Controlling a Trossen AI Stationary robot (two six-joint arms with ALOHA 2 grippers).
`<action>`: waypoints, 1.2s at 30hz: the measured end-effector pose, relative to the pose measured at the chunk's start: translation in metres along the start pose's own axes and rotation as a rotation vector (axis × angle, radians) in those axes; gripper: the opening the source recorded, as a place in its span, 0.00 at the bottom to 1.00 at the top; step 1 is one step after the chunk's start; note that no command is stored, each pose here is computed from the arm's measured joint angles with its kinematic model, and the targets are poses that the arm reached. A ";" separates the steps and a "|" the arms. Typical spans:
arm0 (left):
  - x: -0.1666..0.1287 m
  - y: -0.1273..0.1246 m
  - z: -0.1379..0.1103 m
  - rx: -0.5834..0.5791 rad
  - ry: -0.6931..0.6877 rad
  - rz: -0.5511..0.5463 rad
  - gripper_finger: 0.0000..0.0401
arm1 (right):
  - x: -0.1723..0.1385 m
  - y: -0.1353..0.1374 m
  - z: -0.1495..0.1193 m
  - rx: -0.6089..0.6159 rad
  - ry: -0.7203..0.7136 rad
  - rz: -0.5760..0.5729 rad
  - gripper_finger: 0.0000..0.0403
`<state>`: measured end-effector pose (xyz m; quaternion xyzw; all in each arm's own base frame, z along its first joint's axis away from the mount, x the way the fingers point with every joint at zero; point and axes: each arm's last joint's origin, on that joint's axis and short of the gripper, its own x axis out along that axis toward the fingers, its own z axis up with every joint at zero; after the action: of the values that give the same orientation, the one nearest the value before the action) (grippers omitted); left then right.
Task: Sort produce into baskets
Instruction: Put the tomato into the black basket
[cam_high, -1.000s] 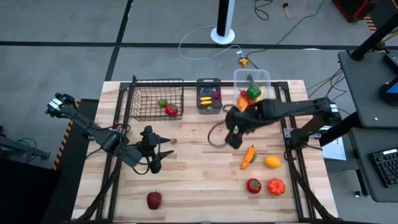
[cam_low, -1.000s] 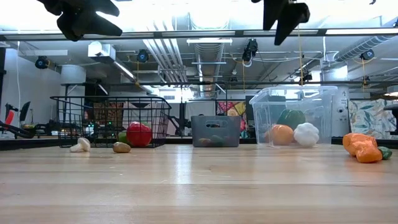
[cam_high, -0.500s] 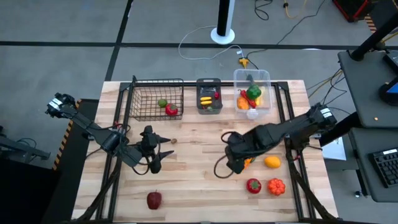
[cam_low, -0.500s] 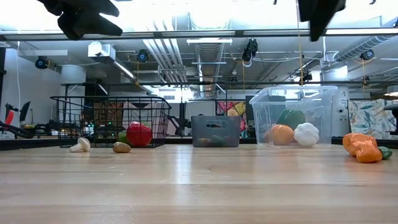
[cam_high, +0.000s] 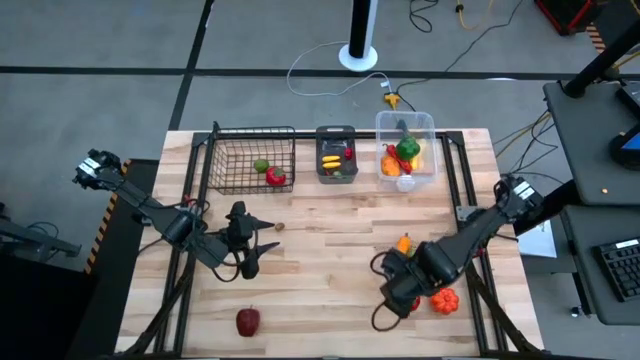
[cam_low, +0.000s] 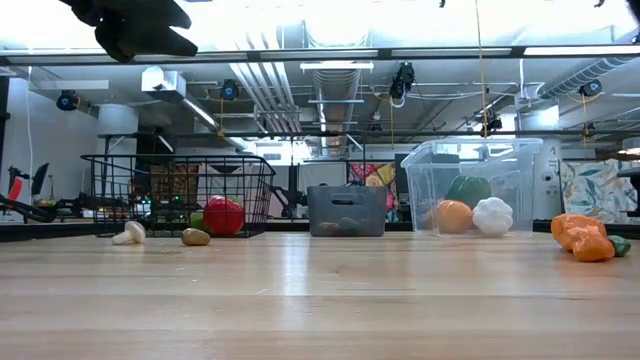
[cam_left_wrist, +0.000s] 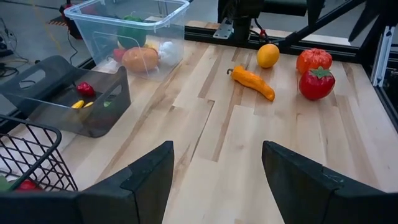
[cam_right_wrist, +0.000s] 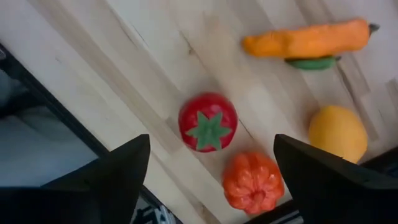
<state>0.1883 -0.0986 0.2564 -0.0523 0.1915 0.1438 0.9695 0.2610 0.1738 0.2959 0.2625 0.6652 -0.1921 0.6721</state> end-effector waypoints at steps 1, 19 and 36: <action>0.000 0.000 0.000 0.002 0.000 0.000 0.56 | 0.004 0.002 -0.002 -0.005 0.005 -0.013 0.84; 0.000 0.000 0.000 0.001 0.000 0.000 0.56 | 0.054 0.011 -0.071 -0.213 -0.084 -0.094 0.90; 0.000 0.000 0.000 -0.007 -0.001 0.002 0.56 | 0.093 0.010 -0.080 -0.197 -0.185 -0.095 0.90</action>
<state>0.1883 -0.0986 0.2565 -0.0552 0.1905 0.1453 0.9693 0.2076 0.2387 0.2058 0.1448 0.6278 -0.1810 0.7431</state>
